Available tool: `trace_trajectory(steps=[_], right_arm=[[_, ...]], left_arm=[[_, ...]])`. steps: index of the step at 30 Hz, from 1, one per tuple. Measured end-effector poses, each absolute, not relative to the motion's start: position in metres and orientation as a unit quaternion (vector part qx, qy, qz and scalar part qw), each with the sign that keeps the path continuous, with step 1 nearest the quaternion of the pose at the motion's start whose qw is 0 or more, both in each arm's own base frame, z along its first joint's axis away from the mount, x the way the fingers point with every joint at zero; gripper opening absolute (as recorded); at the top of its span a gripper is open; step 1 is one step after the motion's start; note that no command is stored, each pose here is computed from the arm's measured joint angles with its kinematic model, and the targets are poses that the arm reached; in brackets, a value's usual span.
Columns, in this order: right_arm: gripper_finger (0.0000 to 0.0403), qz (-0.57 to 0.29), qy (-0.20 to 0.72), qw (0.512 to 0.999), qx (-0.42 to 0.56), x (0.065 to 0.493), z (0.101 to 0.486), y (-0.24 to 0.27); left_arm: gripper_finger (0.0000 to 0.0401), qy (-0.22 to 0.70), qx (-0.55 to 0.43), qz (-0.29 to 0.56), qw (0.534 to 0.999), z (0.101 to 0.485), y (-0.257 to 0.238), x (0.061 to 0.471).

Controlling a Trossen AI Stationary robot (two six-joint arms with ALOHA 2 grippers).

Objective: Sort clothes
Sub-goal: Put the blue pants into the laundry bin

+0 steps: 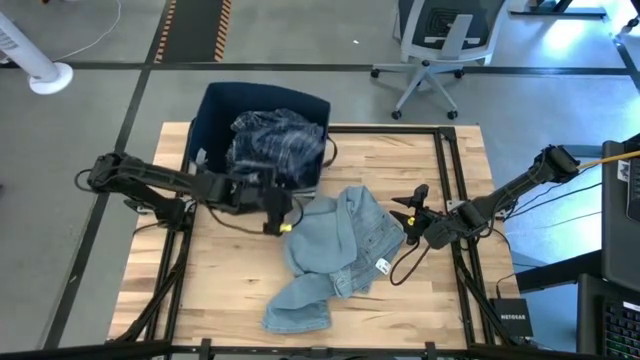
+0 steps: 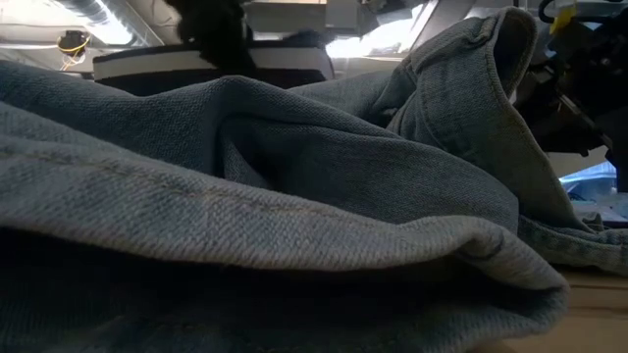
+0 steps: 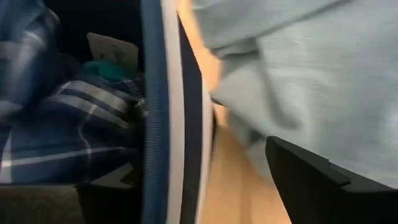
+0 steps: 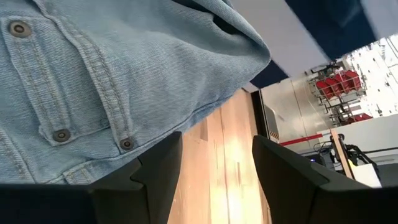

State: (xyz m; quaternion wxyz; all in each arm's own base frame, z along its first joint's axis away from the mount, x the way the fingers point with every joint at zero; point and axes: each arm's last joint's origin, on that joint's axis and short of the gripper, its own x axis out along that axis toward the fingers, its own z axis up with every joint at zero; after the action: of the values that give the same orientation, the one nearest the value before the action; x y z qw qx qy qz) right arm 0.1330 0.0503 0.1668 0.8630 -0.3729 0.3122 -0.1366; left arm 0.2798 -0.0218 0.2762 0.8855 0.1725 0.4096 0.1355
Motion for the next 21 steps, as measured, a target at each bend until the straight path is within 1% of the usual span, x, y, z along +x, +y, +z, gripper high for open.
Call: trace_trajectory(steps=[4,7,9,12,17,21], right_arm=[[0.0213,-0.136,0.312,0.864,-0.372,0.133,0.167,0.05],[0.0213,-0.135,0.312,0.864,-0.371,0.133,0.167,0.051],[0.0213,-0.135,0.312,0.864,-0.371,0.133,0.167,0.05],[0.0213,-0.142,0.311,0.862,-0.373,0.133,0.167,0.05],[0.0213,-0.143,0.311,0.862,-0.374,0.133,0.167,0.05],[0.0213,-0.143,0.311,0.862,-0.374,0.133,0.167,0.05]], left_arm=[[0.024,0.429,0.195,0.101,0.877,0.26,-0.04,0.28],[0.024,0.44,0.232,0.067,0.865,0.251,-0.054,0.281],[0.024,0.439,0.264,0.06,0.856,0.248,-0.06,0.282],[0.024,0.419,0.304,0.093,0.85,0.255,-0.061,0.283],[0.024,0.397,0.309,0.155,0.85,0.27,-0.047,0.285],[0.024,0.4,0.366,0.191,0.818,0.278,-0.043,0.286]])
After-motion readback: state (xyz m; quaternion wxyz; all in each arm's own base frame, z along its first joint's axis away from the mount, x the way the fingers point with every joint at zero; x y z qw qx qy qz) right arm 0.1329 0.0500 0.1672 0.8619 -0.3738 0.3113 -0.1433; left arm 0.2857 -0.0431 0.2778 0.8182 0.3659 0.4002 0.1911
